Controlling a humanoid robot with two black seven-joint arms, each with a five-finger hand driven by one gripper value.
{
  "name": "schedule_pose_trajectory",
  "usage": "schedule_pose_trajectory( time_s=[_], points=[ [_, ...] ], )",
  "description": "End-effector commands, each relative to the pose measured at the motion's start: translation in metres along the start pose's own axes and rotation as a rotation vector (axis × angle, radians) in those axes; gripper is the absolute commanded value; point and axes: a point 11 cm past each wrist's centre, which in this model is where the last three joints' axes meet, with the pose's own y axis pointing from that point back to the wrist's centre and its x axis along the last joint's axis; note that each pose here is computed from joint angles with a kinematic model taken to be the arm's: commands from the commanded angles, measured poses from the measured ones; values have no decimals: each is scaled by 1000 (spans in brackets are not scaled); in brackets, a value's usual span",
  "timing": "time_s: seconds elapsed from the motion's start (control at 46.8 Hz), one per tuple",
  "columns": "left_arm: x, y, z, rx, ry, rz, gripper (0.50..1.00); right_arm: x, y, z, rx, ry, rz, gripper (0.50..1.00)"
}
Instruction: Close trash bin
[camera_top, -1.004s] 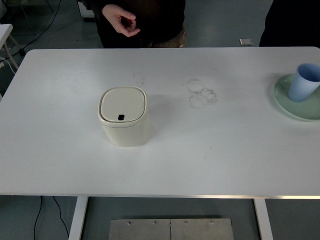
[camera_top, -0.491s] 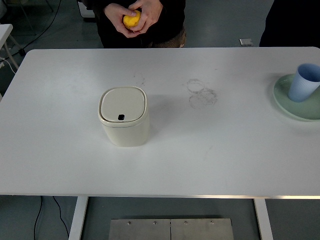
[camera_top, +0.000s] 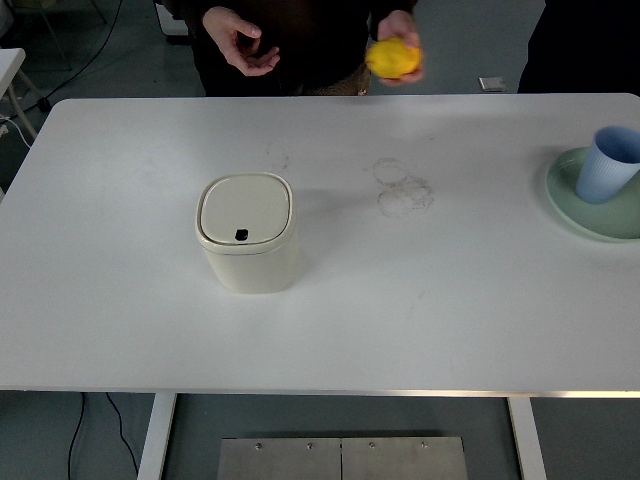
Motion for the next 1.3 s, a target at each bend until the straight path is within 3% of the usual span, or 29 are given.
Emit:
schedule_pose_trajectory(
  time_s=[0.0,0.748,1.282],
  points=[
    [1,0,0,-1,5,5,1000,0,0,-1,1,0,0,991],
    [-20,-1,7,-27,96,-95,1000,0,0,-1,1,0,0,991],
    [10,1,12,-44,99,-21,1000,0,0,-1,1,0,0,991]
  ],
)
